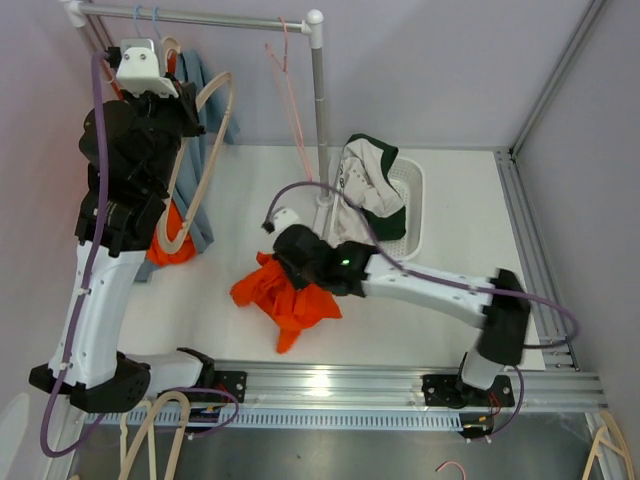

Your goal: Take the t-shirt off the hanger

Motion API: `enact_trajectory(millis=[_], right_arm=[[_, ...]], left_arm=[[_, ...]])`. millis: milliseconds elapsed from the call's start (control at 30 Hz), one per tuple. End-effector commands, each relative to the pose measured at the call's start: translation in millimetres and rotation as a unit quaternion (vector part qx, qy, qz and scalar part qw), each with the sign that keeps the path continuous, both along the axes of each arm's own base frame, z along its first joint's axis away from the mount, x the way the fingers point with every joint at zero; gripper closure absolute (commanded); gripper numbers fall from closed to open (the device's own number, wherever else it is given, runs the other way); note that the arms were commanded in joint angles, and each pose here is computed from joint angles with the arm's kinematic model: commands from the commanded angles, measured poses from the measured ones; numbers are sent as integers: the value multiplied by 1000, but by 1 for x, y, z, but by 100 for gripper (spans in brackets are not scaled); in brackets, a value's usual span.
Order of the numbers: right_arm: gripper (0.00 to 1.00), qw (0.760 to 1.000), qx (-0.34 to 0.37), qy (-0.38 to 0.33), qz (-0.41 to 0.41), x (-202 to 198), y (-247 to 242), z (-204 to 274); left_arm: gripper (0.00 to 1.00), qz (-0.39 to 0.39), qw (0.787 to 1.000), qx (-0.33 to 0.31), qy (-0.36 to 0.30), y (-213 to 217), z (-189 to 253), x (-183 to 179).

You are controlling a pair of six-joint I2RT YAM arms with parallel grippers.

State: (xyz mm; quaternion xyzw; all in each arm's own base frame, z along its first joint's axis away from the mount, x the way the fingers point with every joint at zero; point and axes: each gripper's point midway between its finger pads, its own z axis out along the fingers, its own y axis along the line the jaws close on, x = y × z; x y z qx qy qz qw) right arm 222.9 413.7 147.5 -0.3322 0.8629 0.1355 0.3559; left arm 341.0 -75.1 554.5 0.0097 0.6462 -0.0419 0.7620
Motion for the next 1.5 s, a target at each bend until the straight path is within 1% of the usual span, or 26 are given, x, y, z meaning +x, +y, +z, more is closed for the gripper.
enact_trajectory(millis=[0,133,200,300,367,467,500,567,600,733,767,833,867,933,967,1033,1067,1100,1133,1200,1267,1300,1333,1367,1400,1467], right_arm=[[100,991,103,-62,-55,-3,-52,123],[100,976,146,-90,-132,9,-110,181],[100,967,149,-115,-175,28,-138,204],[100,959,150,-139,-196,49,-154,229],[100,955,140,-151,-215,68,-164,233],[100,945,143,-169,-240,97,-178,251],[100,939,142,-172,-263,115,-196,251],[100,936,162,-160,-270,143,-206,250],[100,937,185,-147,-259,164,-211,249],[100,930,180,-156,-281,205,-226,242],[100,931,168,-141,-292,223,-229,221],[100,938,166,-114,-283,236,-220,193],[100,942,151,-91,-285,246,-215,163],[100,948,137,-55,-283,253,-207,116],[100,951,124,-32,-283,258,-202,85],[100,952,111,-2,-286,259,-200,45],[100,952,98,15,-289,261,-200,22],[100,952,98,17,-289,263,-199,13],[100,952,97,22,-290,264,-199,5],[100,953,93,35,-286,262,-198,-12],[100,953,87,41,-286,262,-199,-20],[60,952,79,48,-293,260,-202,-26],[37,950,75,49,-300,260,-204,-29],[21,948,73,47,-306,260,-207,-30],[1,946,68,46,-313,258,-211,-34],[0,945,71,43,-317,256,-213,-31]], left_arm=[[99,-8,999,2,-39,-2,18,3],[99,1,999,1,-36,0,11,10],[99,4,999,-2,-35,0,10,14],[99,1,999,-8,-41,-3,11,18],[99,-2,999,-7,-47,-6,12,24],[99,-8,998,0,-57,-11,13,33],[99,-15,998,3,-60,-15,13,36],[99,-17,998,3,-68,-19,15,45],[99,-19,998,7,-67,-22,14,52],[99,-21,997,10,-69,-28,20,68],[99,-19,998,15,-59,-32,11,82],[99,-12,997,12,-73,-33,16,90],[99,-1,998,14,-69,-33,9,102],[99,12,996,11,-88,-32,14,112],[99,27,996,17,-79,-31,3,126],[99,40,994,7,-102,-29,14,132],[99,46,994,10,-95,-31,4,144],[99,48,994,8,-98,-32,5,148],[99,50,993,2,-111,-31,14,148],[99,53,992,4,-112,-34,13,156],[99,53,991,3,-124,-35,18,158],[99,53,991,2,-127,-36,19,159],[99,51,990,1,-132,-37,22,158],[99,48,989,-1,-137,-38,25,157],[99,43,989,1,-139,-41,26,155],[99,35,988,0,-148,-46,32,148]])
